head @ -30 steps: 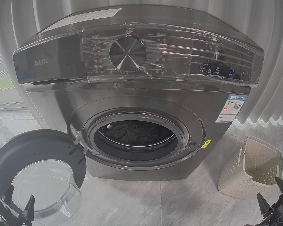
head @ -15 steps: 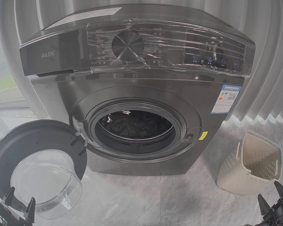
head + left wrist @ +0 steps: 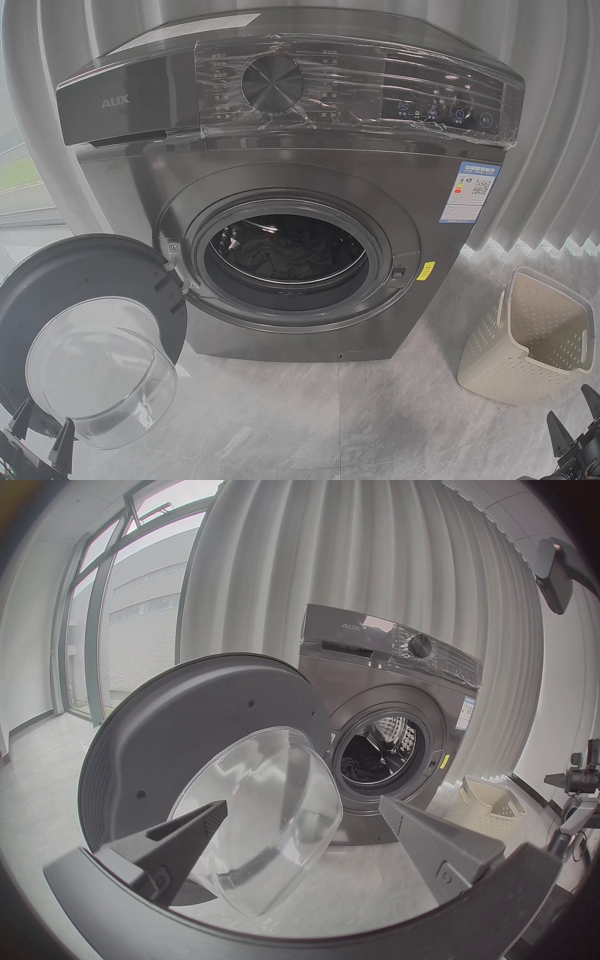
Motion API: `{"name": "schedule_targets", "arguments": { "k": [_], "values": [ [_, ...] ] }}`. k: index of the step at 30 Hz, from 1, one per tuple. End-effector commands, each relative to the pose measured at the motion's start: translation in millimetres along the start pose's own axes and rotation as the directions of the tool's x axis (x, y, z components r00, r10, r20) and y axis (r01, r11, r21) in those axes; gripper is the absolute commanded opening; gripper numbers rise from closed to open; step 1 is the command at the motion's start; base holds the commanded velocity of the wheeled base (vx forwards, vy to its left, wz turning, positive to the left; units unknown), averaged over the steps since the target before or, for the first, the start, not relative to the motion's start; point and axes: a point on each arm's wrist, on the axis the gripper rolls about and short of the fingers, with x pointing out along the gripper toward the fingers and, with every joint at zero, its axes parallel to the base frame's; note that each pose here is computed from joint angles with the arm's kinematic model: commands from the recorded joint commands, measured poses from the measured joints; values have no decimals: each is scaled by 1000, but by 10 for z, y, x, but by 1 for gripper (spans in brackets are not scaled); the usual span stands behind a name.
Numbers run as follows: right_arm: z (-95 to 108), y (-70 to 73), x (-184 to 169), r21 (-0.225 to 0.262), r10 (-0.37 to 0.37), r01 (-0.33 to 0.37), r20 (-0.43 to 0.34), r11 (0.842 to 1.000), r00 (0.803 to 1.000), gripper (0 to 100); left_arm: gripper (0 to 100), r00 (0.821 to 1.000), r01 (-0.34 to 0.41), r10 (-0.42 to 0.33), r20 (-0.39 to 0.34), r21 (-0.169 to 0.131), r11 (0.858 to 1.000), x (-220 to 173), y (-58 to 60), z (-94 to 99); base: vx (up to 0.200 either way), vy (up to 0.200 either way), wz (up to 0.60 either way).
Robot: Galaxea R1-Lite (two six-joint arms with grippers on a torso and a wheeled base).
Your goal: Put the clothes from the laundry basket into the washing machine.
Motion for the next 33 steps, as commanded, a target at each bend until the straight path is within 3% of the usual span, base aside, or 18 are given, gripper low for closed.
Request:
{"name": "schedule_targets", "arguments": {
  "k": [1,6,9,11,13,15,16,18,19,24,33],
  "values": [
    [-47,-1,17,-1,2,-2,-22,1000,1000,100,100,1000,-12,12,-22,1,1000,16,6,-48,0,0,0],
    [-47,-1,17,-1,2,-2,-22,1000,1000,100,100,1000,-22,22,-19,-16,1000,16,9,-46,-80,0,0],
    [-47,-1,17,-3,2,-2,-22,1000,1000,100,100,999,-37,38,-20,9,999,17,8,-48,-200,0,0],
    [-47,-1,17,-3,2,-2,-22,1000,1000,100,100,997,-76,77,-15,65,995,15,2,-48,-100,0,0],
    [-48,-1,17,-1,2,-2,-24,1000,1000,100,100,991,-137,136,17,134,982,-7,-8,-54,0,0,0],
    [-47,-1,17,-1,2,-2,-22,1000,1000,100,100,989,-133,119,85,181,974,-64,-22,-69,0,0,0],
    [-48,0,17,-1,0,0,-24,1000,1000,100,100,991,-120,106,81,193,974,-64,-23,-71,0,0,0],
    [-47,0,17,-1,0,0,-22,1000,1000,100,100,995,-90,79,64,185,979,-56,-28,-67,0,0,0],
    [-48,-1,17,-3,2,-2,-24,1000,1000,100,100,996,-72,62,67,165,984,-60,-32,-64,0,0,0],
    [-48,0,17,-3,0,0,-24,1000,1000,100,100,997,-48,47,65,24,999,-58,-35,-72,0,0,0],
    [-47,-1,17,-1,2,-2,-22,1000,1000,100,100,996,-50,49,70,12,999,-58,-35,-70,-156,0,0]
  ]
}}
